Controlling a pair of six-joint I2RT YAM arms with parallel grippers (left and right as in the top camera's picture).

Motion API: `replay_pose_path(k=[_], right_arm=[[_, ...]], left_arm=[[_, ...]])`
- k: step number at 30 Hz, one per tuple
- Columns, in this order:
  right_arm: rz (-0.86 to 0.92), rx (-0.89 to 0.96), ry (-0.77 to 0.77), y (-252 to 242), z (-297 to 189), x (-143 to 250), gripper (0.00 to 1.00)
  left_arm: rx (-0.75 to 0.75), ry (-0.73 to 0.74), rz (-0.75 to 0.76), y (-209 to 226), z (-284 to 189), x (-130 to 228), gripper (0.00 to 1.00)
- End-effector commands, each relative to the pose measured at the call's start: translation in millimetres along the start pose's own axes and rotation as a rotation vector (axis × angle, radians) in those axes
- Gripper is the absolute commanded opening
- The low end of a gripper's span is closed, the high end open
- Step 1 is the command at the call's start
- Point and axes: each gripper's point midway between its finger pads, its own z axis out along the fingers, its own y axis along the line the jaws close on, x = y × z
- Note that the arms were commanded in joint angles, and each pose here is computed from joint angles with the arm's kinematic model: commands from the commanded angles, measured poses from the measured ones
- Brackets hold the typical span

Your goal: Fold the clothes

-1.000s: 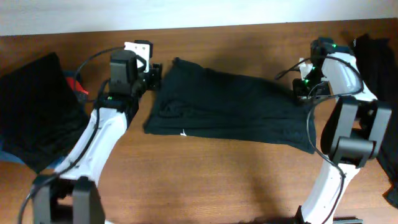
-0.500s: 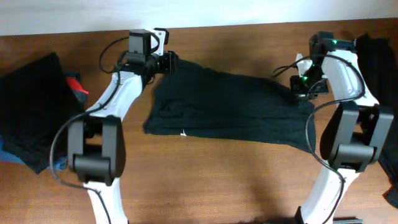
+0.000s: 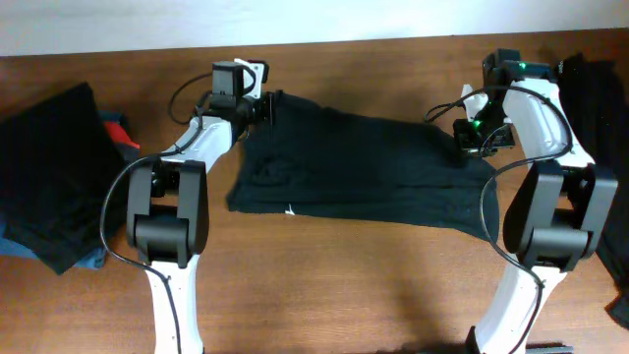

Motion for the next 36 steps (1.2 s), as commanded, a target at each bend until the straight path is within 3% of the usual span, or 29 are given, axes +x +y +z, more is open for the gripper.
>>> replay_pose_path(k=[1, 11, 12, 13, 14, 17, 21, 29, 36], right_arm=[[-0.005, -0.005, -0.04, 3, -12, -6, 0.04], [-0.005, -0.005, -0.04, 3, -12, -6, 0.04], [-0.005, -0.005, -0.04, 3, -12, -6, 0.04], [-0.005, -0.005, -0.04, 3, -12, -6, 0.04], [-0.005, -0.005, -0.04, 3, -12, -6, 0.04], [-0.005, -0.005, -0.039, 3, -12, -6, 0.04], [-0.005, -0.005, -0.039, 3, -12, -6, 0.04], [-0.004, -0.006, -0.036, 3, -12, -5, 0.04], [-0.002, 0.016, -0.011, -1, -12, 1, 0.04]], left_arm=[[0.018, -0.014, 0.003, -1, 2, -6, 0.46], [0.064, 0.033, -0.009, -5, 18, 18, 0.41], [0.072, 0.037, -0.01, -6, 19, 19, 0.38], [0.077, 0.039, -0.01, -7, 19, 20, 0.26], [0.077, 0.039, -0.01, -7, 19, 20, 0.2], [0.095, 0.033, -0.01, -9, 18, 16, 0.07], [0.131, 0.009, -0.007, -13, 13, 0, 0.01], [0.219, -0.009, -0.015, -31, -28, -55, 0.01], [0.021, 0.08, -0.075, 5, -65, -50, 0.01]])
